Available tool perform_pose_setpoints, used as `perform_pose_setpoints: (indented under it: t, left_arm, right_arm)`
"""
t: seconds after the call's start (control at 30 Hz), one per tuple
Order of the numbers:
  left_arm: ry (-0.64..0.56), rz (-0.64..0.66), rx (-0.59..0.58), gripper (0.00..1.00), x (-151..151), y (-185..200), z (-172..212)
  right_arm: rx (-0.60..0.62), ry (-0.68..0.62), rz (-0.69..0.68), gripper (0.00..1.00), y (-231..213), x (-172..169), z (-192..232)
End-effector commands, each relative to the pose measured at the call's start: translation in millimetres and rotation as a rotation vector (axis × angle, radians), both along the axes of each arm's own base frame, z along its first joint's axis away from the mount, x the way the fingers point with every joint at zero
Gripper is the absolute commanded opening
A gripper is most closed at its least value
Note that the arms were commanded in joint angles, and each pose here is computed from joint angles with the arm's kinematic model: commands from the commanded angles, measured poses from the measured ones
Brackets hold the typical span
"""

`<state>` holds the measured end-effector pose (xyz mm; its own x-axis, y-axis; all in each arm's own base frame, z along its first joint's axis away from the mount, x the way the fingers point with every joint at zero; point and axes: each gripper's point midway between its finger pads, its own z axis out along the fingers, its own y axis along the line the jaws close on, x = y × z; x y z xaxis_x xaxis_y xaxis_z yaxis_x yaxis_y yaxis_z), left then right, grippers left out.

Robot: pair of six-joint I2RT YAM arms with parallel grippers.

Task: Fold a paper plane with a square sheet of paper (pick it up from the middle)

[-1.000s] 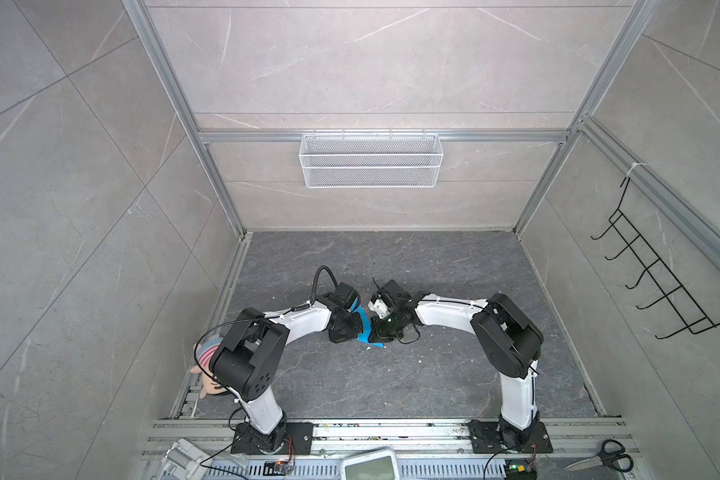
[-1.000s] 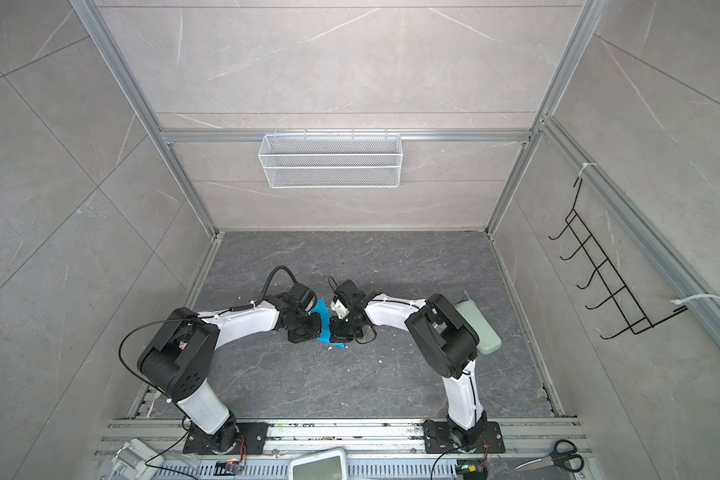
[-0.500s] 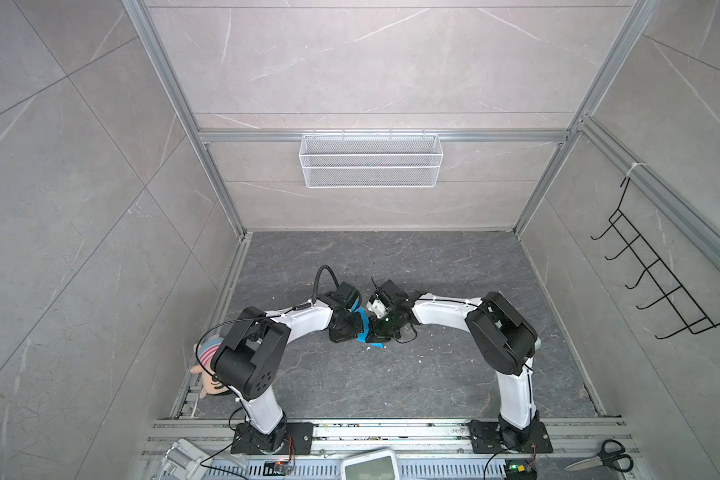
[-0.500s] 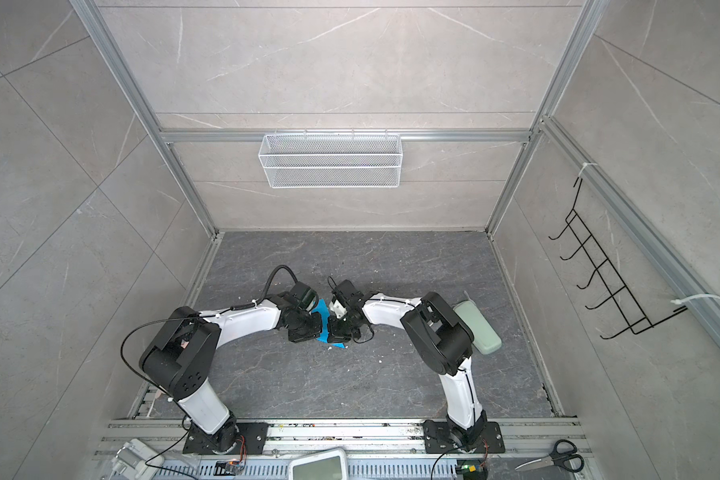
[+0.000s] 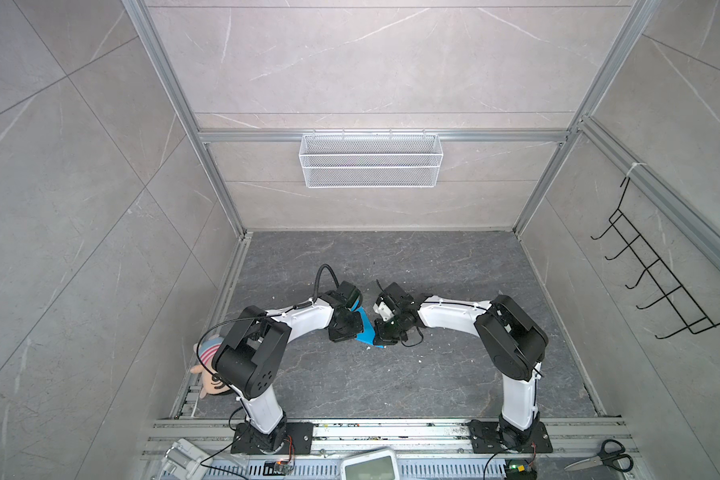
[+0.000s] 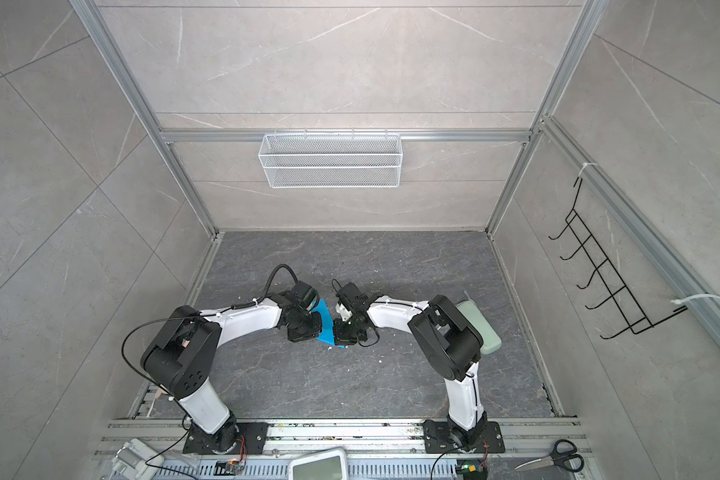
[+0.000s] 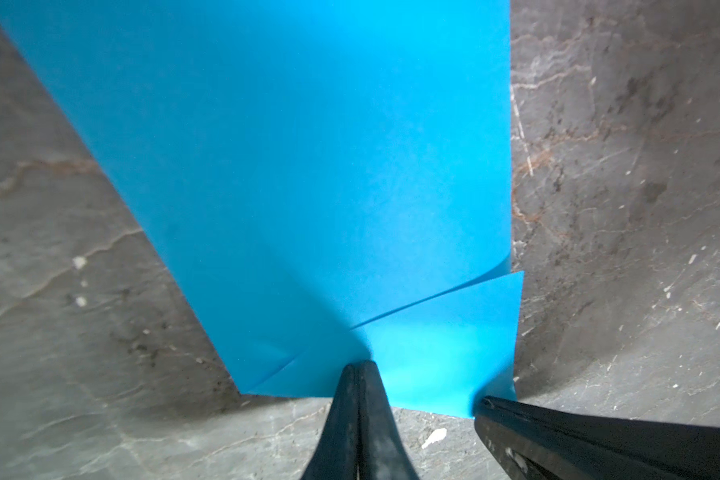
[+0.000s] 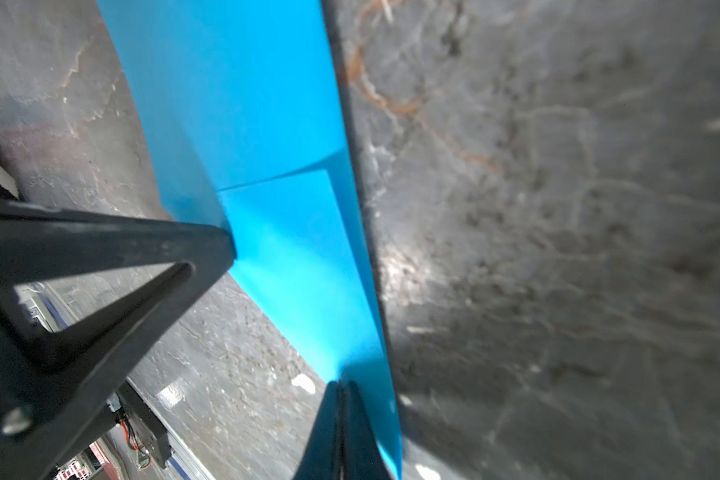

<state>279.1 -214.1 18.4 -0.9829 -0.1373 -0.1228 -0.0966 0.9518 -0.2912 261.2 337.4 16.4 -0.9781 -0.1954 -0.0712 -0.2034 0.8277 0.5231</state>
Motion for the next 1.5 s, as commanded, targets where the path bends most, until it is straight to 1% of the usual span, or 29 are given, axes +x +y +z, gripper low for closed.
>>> perform_pose_setpoints:
  t: [0.0,0.4,0.5,0.57,0.63,0.67,0.7,0.73,0.8,0.87,0.93,1.0,1.07,1.13,1.17,1.23,1.37,1.47]
  left_arm:
    - [0.046,0.005,0.104,0.06,-9.5,20.2,-12.2]
    - [0.039,-0.001,0.095,0.06,-7.7,17.8,-9.4]
    - [0.025,-0.001,0.070,0.07,-3.2,12.3,-2.4]
    - [0.000,-0.001,0.032,0.08,4.0,3.8,8.2]
    - [-0.038,-0.006,-0.017,0.10,13.0,-6.3,23.8]
    - [-0.063,-0.005,-0.044,0.12,17.9,-11.2,33.3]
    - [-0.087,0.003,-0.067,0.14,22.1,-14.5,42.8]
    - [-0.112,0.015,-0.076,0.16,25.9,-14.9,50.8]
    - [-0.167,0.057,-0.088,0.23,33.0,-10.5,65.9]
    - [-0.210,0.095,-0.127,0.26,37.3,-5.4,77.7]
    - [-0.238,0.128,-0.162,0.31,38.1,2.4,82.4]
    - [-0.249,0.160,-0.201,0.39,36.4,11.0,81.9]
    - [-0.251,0.184,-0.244,0.46,33.5,17.8,79.6]
    - [-0.258,0.190,-0.277,0.56,28.9,23.8,76.2]
    - [-0.265,0.196,-0.278,0.65,26.6,29.8,74.2]
    - [-0.287,0.193,-0.288,0.74,22.6,36.1,70.7]
    - [-0.322,0.149,-0.387,0.84,15.6,29.3,70.1]
    - [-0.322,0.139,-0.421,0.87,11.9,27.3,67.1]
  right_arm:
    - [-0.152,0.068,-0.015,0.07,-39.5,-20.9,-22.1]
    - [-0.183,0.083,-0.047,0.07,-61.1,-30.8,-23.2]
    - [-0.144,0.051,-0.050,0.08,-56.4,-26.2,-11.4]
    - [-0.067,-0.007,-0.039,0.09,-45.1,-19.0,5.9]
    - [-0.008,-0.075,-0.027,0.13,-37.1,-10.7,23.9]
    - [0.020,-0.113,-0.016,0.16,-33.1,-6.2,32.1]
    - [0.040,-0.148,-0.010,0.21,-30.7,-2.2,38.7]
    - [0.053,-0.180,-0.003,0.24,-29.4,1.0,43.5]
    - [0.084,-0.252,0.022,0.31,-26.0,7.2,53.7]
    - [0.101,-0.322,0.064,0.36,-23.0,12.6,61.9]
    - [0.107,-0.387,0.109,0.44,-21.2,17.2,66.6]
    - [0.106,-0.444,0.148,0.51,-19.4,22.8,70.6]
    - [0.127,-0.484,0.210,0.55,-12.2,25.3,72.9]
    - [0.154,-0.499,0.260,0.56,-3.4,27.2,72.8]
    - [0.163,-0.510,0.277,0.56,0.1,30.8,71.4]
    - [0.174,-0.503,0.287,0.56,4.7,37.2,67.9]
    - [0.212,-0.465,0.304,0.54,11.9,46.0,56.9]
    - [0.254,-0.447,0.320,0.50,15.6,49.7,51.6]
